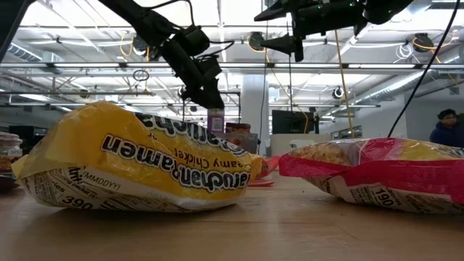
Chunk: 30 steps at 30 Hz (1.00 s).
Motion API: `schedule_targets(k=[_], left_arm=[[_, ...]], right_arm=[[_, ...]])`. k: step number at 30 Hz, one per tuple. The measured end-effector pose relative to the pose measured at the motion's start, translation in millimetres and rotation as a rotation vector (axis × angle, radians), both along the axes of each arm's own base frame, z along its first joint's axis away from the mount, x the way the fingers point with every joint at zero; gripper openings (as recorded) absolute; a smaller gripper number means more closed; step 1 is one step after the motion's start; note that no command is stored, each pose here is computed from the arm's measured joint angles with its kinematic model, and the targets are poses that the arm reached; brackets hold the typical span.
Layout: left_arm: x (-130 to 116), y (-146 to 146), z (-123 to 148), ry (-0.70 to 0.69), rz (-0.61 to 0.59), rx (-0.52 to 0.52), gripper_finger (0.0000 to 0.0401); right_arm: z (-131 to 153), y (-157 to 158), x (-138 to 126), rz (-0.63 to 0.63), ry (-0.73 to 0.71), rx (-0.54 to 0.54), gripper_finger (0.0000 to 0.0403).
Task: Pick & Place Food Item
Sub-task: Put the violet seasoning bottle into the right black bin
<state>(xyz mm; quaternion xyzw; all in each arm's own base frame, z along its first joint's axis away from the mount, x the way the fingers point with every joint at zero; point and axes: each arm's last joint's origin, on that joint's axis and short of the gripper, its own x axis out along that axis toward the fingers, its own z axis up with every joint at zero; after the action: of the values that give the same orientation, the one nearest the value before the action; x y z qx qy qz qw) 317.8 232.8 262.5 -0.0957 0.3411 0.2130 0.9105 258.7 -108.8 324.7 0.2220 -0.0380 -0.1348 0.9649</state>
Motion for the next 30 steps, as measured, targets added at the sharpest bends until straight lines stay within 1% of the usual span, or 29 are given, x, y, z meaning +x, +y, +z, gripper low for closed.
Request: schedule_targets(k=[3,7,11,15,23,25,30], left_arm=[[3.4,1.6,-5.0,0.006,0.012,0.008,0.0210],[6.9,3.9,-17.5,0.030,0.028,-0.030,0.0210],[7.9,4.8,-20.3,0.030,0.040,-0.040,0.0210],[8.4,6.5,-19.1,0.035,0.056,0.003,0.0210],[10.0,9.2,-15.9,0.006,0.063,0.041,0.0210],[11.8,11.6,-20.2,0.009,0.066,0.046,0.0210],[14.5,17.2,-40.1,0.041,0.093,-0.017,0.0210]], right_arm=[[0.0,0.0,0.0,0.000,0.000,0.000,0.0318],[0.0,0.0,0.0,0.000,0.000,0.000,0.0318],[0.0,0.1,0.0,0.000,0.000,0.000,0.0318],[-0.3,0.1,0.1,0.001,0.004,0.002,0.0318],[-0.6,0.1,0.1,0.000,0.008,-0.001,0.0318],[-0.6,0.1,0.1,0.000,0.008,-0.001,0.0318],[-0.5,0.0,0.0,0.000,0.011,-0.010,0.0318]])
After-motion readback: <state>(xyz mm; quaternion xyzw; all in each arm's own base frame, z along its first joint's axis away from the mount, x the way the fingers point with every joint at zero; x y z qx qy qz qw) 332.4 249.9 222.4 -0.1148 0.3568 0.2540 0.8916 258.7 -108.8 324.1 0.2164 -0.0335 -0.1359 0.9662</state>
